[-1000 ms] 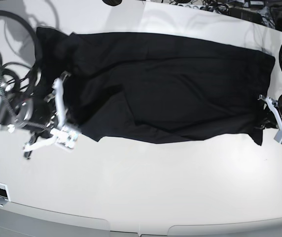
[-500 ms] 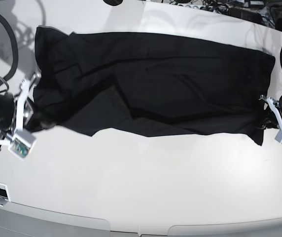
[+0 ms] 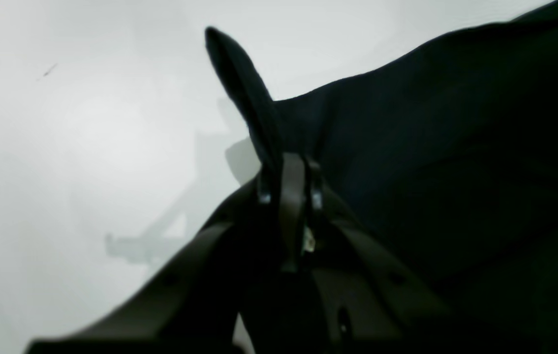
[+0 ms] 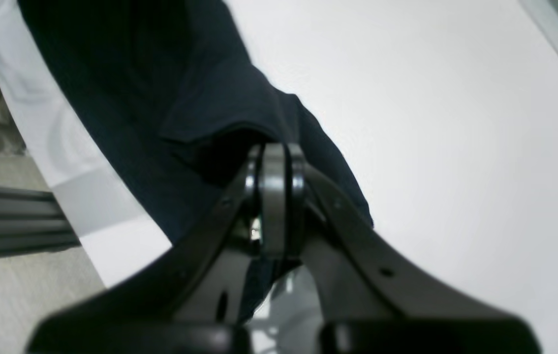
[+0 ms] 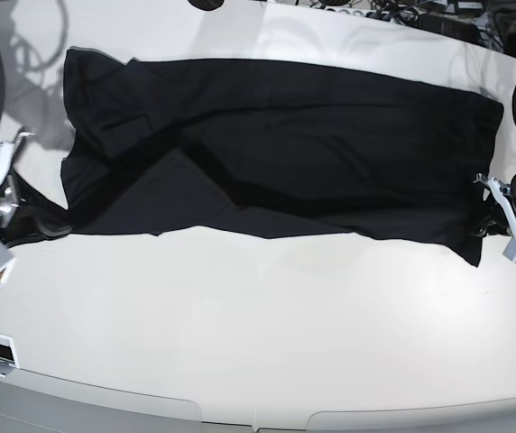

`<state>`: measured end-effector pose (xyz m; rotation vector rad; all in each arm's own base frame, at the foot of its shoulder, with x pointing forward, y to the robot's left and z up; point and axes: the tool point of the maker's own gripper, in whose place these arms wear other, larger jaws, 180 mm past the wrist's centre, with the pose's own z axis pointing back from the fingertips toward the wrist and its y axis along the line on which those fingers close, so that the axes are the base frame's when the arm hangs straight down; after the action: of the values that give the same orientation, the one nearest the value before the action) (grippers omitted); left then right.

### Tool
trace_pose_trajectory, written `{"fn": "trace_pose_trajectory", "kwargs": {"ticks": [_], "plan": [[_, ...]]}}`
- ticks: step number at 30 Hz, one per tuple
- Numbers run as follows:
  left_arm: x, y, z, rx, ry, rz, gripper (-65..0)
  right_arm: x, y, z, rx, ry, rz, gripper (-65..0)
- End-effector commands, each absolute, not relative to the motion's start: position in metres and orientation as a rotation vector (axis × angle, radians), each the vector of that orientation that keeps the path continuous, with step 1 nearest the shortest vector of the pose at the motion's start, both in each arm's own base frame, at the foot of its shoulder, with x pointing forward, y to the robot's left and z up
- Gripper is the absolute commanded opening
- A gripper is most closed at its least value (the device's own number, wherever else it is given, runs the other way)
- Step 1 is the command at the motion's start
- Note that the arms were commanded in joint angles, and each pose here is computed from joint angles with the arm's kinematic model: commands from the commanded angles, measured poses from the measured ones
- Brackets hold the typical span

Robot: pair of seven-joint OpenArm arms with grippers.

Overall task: Layout the t-shirt on the table in an organized manner, then fold the t-shirt properly
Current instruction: 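Fold the shirt lengthwise with both grippers, bringing the hem over, then hold both ends of the folded shirt and stretch it straight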

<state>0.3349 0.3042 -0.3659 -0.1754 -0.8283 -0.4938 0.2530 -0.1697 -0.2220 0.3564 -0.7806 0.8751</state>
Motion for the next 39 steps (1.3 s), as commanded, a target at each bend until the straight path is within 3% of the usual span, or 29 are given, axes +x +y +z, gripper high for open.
{"fn": "trace_pose_trajectory", "kwargs": {"ticks": [1, 5, 16, 27, 39], "plan": [[0.347, 0.310, -0.344, -0.162, -0.893, -0.508, -65.0, 0.256, -0.168, -0.205, 0.368, -0.838, 0.894, -65.0], [0.350, 0.311, -0.341, -0.136, -0.916, -0.537, -65.0, 0.251, -0.161, -0.190, 0.449, -0.888, 0.894, -65.0], [0.362, 0.323, -0.335, -0.052, -0.948, -0.506, -65.0, 0.251, -0.161, -0.191, 0.450, -0.886, 0.892, -65.0], [0.342, 0.334, -0.363, -0.119, -0.866, -0.468, -65.0, 0.223, -0.160, -0.223, 0.506, -0.762, 0.855, -65.0], [0.354, 0.328, -0.346, -0.171, -0.929, -0.420, -65.0, 0.176, -0.124, -0.265, 0.678, -0.579, 0.866, -65.0]]}}
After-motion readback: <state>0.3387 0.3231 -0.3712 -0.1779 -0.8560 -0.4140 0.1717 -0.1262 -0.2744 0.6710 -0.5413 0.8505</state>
